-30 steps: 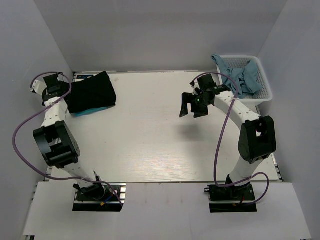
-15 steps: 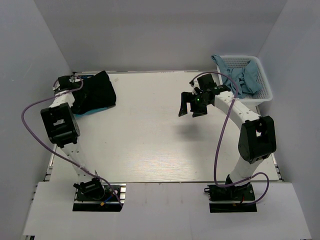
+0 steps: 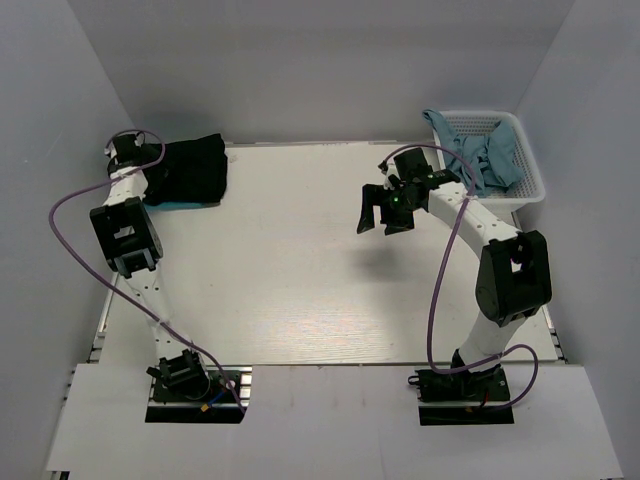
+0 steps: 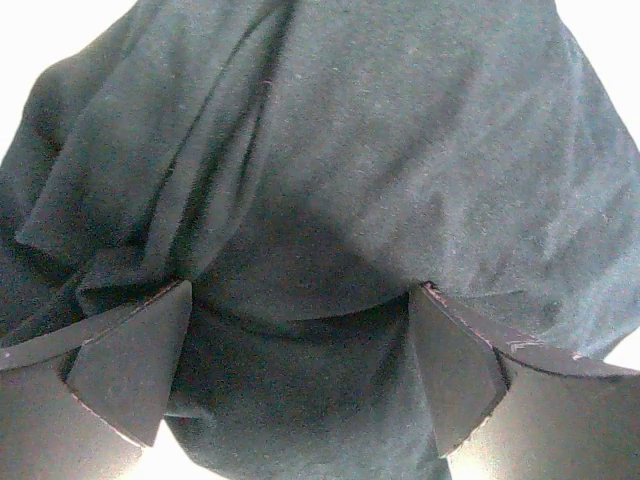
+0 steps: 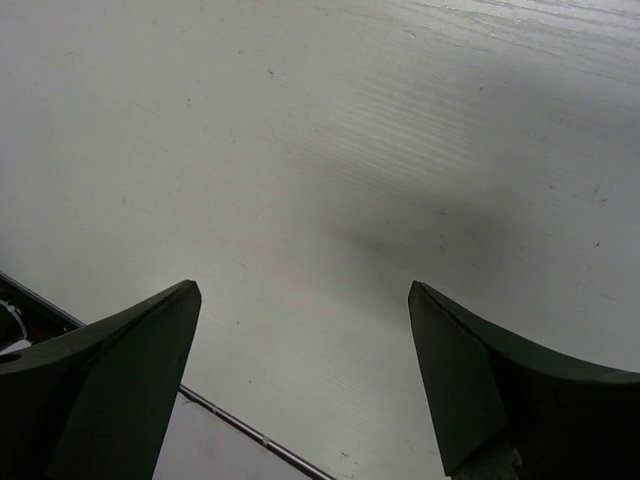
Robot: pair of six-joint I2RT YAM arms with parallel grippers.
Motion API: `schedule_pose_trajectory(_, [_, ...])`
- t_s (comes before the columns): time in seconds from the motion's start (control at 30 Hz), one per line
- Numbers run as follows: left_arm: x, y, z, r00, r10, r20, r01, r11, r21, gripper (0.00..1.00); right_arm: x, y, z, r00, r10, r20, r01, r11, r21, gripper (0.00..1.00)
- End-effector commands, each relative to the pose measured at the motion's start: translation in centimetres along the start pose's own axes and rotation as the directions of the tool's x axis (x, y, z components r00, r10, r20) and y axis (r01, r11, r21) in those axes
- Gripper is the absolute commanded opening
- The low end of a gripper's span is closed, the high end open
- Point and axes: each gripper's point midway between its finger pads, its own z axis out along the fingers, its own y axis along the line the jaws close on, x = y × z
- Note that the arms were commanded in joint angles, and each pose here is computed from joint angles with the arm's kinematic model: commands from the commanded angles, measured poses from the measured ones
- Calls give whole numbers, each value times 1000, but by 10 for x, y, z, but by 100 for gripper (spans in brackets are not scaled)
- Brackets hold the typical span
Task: Fold and stack the t-shirts
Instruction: Put the neatly folded tshirt into the corner of the board with the left arm
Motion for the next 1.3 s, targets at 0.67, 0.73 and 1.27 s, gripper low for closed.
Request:
schedule_pose_trajectory(0.67, [28, -72, -267, 964, 200, 177, -245, 924, 292, 99, -36, 37, -74, 946, -52, 320, 75, 995, -61, 90])
schedule_pose_trajectory(0.73, [53, -56, -288, 962, 222, 159, -260, 923, 284, 99, -21, 33, -82, 940, -41, 340, 63, 997, -52, 90])
schedule_pose_trajectory(1.27, [119, 49, -412, 911, 322, 258, -370, 915, 164, 99, 37, 11, -122, 872, -37, 488, 30, 999, 23, 90])
